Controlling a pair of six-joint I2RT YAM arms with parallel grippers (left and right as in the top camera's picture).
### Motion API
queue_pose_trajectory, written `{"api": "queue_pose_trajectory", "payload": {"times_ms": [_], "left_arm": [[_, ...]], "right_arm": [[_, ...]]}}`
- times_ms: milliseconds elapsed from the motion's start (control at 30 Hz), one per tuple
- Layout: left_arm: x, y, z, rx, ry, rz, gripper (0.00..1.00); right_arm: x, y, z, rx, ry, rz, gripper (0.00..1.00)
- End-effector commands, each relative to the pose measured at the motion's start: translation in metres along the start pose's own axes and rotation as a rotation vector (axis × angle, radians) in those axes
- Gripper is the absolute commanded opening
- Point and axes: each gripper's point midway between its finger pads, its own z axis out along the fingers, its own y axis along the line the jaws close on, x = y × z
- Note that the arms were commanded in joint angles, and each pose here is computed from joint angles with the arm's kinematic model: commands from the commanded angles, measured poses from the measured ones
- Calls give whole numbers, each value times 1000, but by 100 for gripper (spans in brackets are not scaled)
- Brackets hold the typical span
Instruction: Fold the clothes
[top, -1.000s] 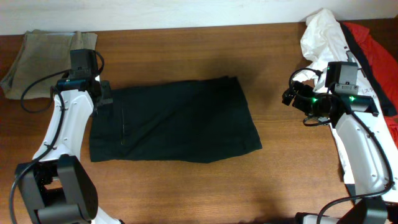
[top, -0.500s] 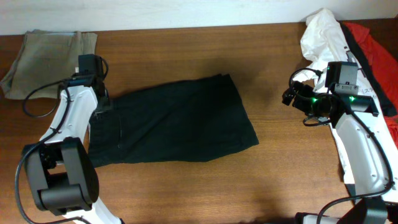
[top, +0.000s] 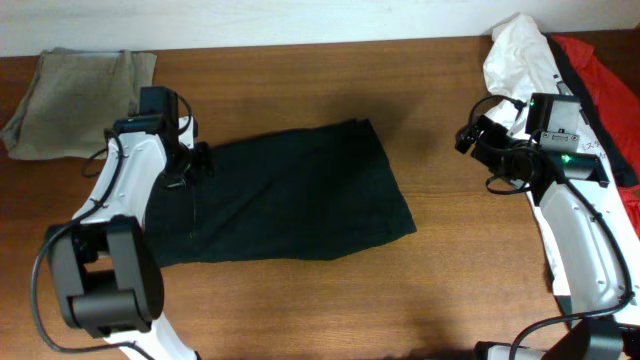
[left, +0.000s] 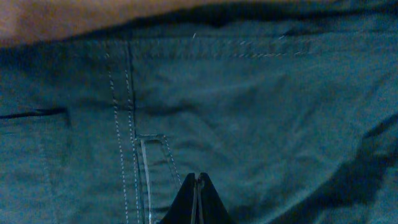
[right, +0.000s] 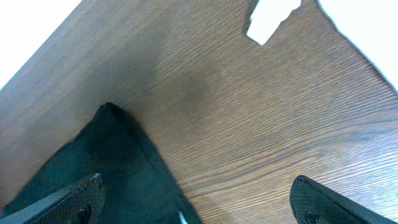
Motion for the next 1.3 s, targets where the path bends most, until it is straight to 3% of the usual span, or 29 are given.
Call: {"api": "queue_pose_trajectory", "payload": {"times_ms": [0, 100, 133, 167, 233, 333, 433, 533, 667, 767, 967, 1133, 1167, 1267], "left_arm": [[16, 1, 22, 4, 85, -8, 1], [16, 1, 22, 4, 81, -8, 1], [16, 1, 22, 4, 81, -8, 1], [16, 1, 22, 4, 81, -8, 1], [16, 1, 22, 4, 82, -8, 1], [16, 1, 22, 4, 81, -8, 1], [14, 1, 22, 5, 75, -7, 1], [13, 0, 22, 5, 71, -7, 1], [13, 0, 22, 5, 71, -7, 1], [13, 0, 22, 5, 70, -7, 1], [3, -3, 21, 21, 33, -3, 1], [-26, -49, -30, 146, -56, 122, 1], [-25, -74, -47, 159, -88, 233, 1], [-1, -120, -42, 167, -59, 364, 1]], "right_arm": [[19, 62, -15, -347, 138, 13, 99], [46, 93, -12, -396, 192, -118, 54], [64, 104, -3, -357, 209, -173, 33], [82, 112, 10, -301, 226, -217, 24], [109, 117, 35, -216, 271, -221, 21], [162, 131, 97, -226, 401, -286, 10], [194, 116, 143, -224, 513, -263, 6], [200, 104, 153, -178, 527, -248, 7], [202, 69, 154, 53, 524, -52, 4], [192, 35, 147, 172, 546, 110, 4], [149, -19, 107, 364, 454, 192, 4], [126, -32, 81, 393, 396, 245, 4], [119, -27, 72, 370, 374, 235, 4], [113, -21, 63, 341, 355, 203, 4]]}}
